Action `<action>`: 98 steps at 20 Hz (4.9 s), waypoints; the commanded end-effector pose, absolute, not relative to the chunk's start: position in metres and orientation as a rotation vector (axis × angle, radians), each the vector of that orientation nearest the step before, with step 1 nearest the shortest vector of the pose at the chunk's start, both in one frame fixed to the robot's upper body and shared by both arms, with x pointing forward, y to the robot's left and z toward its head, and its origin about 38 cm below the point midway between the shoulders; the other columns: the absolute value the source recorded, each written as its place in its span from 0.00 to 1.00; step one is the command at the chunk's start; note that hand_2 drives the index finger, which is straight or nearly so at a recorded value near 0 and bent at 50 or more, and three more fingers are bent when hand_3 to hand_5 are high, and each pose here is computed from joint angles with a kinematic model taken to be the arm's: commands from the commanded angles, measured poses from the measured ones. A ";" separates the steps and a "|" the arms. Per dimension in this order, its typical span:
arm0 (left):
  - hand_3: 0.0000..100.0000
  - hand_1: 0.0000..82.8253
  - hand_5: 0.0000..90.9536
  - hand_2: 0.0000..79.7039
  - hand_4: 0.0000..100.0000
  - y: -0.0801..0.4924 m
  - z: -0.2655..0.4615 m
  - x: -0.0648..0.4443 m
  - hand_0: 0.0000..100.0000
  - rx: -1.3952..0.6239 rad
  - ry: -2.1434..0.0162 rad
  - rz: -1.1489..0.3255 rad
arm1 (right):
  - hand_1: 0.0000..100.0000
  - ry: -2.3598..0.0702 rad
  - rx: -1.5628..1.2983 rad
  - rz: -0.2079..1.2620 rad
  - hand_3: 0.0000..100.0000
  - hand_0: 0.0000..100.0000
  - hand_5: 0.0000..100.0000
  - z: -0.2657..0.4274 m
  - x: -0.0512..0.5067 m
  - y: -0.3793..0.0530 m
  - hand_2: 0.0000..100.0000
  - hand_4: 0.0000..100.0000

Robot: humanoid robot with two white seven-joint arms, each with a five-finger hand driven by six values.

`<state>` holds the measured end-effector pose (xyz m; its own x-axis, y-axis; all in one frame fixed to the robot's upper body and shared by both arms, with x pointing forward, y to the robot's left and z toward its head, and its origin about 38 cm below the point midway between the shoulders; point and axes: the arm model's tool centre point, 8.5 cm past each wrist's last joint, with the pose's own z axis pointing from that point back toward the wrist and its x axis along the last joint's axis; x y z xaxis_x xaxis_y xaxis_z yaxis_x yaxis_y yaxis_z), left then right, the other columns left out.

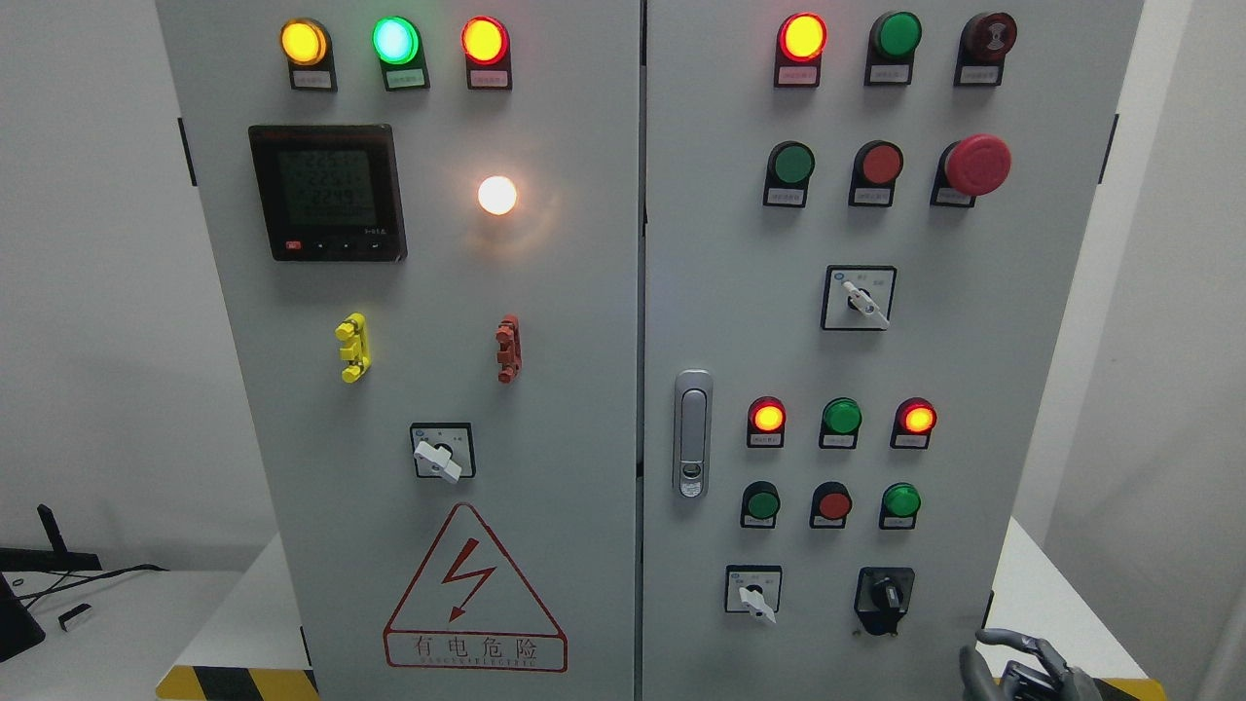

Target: Trip black knob to open circuit

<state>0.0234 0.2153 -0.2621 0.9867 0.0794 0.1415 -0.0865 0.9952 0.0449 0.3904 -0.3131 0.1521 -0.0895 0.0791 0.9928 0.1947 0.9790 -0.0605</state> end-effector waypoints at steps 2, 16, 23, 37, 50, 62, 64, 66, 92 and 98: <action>0.00 0.47 0.00 0.00 0.00 0.214 -0.262 0.024 0.12 0.047 -0.141 0.053 | 0.72 -1.625 -0.189 -0.056 1.00 0.36 0.96 0.139 0.402 -0.292 0.43 1.00; 0.00 0.47 0.00 0.00 0.00 0.215 -0.262 0.024 0.12 0.049 -0.141 0.053 | 0.72 -1.640 -0.171 -0.032 1.00 0.37 0.96 0.143 0.405 -0.267 0.44 0.99; 0.00 0.47 0.00 0.00 0.00 0.215 -0.262 0.024 0.12 0.049 -0.141 0.053 | 0.73 -1.650 -0.161 -0.022 1.00 0.38 0.96 0.146 0.404 -0.263 0.45 0.99; 0.00 0.47 0.00 0.00 0.00 0.214 -0.262 0.024 0.12 0.047 -0.141 0.053 | 0.74 -1.668 -0.162 -0.022 1.00 0.38 0.96 0.153 0.408 -0.262 0.46 0.99; 0.00 0.47 0.00 0.00 0.00 0.214 -0.262 0.024 0.12 0.047 -0.141 0.053 | 0.74 -1.678 -0.143 -0.001 1.00 0.38 0.96 0.156 0.408 -0.252 0.46 0.99; 0.00 0.47 0.00 0.00 0.00 0.215 -0.262 0.024 0.12 0.048 -0.141 0.053 | 0.74 -1.677 -0.127 -0.002 1.00 0.38 0.96 0.157 0.408 -0.241 0.46 0.99; 0.00 0.47 0.00 0.00 0.00 0.215 -0.262 0.024 0.12 0.049 -0.141 0.053 | 0.74 -1.677 -0.121 -0.002 1.00 0.38 0.96 0.157 0.408 -0.238 0.46 0.99; 0.00 0.47 0.00 0.00 0.00 0.215 -0.262 0.024 0.12 0.049 -0.141 0.053 | 0.74 -1.677 -0.121 -0.002 1.00 0.38 0.96 0.157 0.408 -0.238 0.45 0.99; 0.00 0.47 0.00 0.00 0.00 0.214 -0.262 0.024 0.12 0.047 -0.141 0.053 | 0.74 -1.663 -0.134 -0.022 1.00 0.39 0.96 0.155 0.409 -0.244 0.44 0.99; 0.00 0.47 0.00 0.00 0.00 0.215 -0.262 0.024 0.12 0.049 -0.141 0.053 | 0.74 -1.662 -0.140 -0.026 1.00 0.39 0.96 0.153 0.408 -0.247 0.44 0.99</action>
<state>0.0234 0.2154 -0.2621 0.9868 0.0794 0.1415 -0.0865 0.9952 0.0450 0.4086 -0.2413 0.1560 -0.0991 0.0778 0.9920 0.0891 0.9936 -0.0690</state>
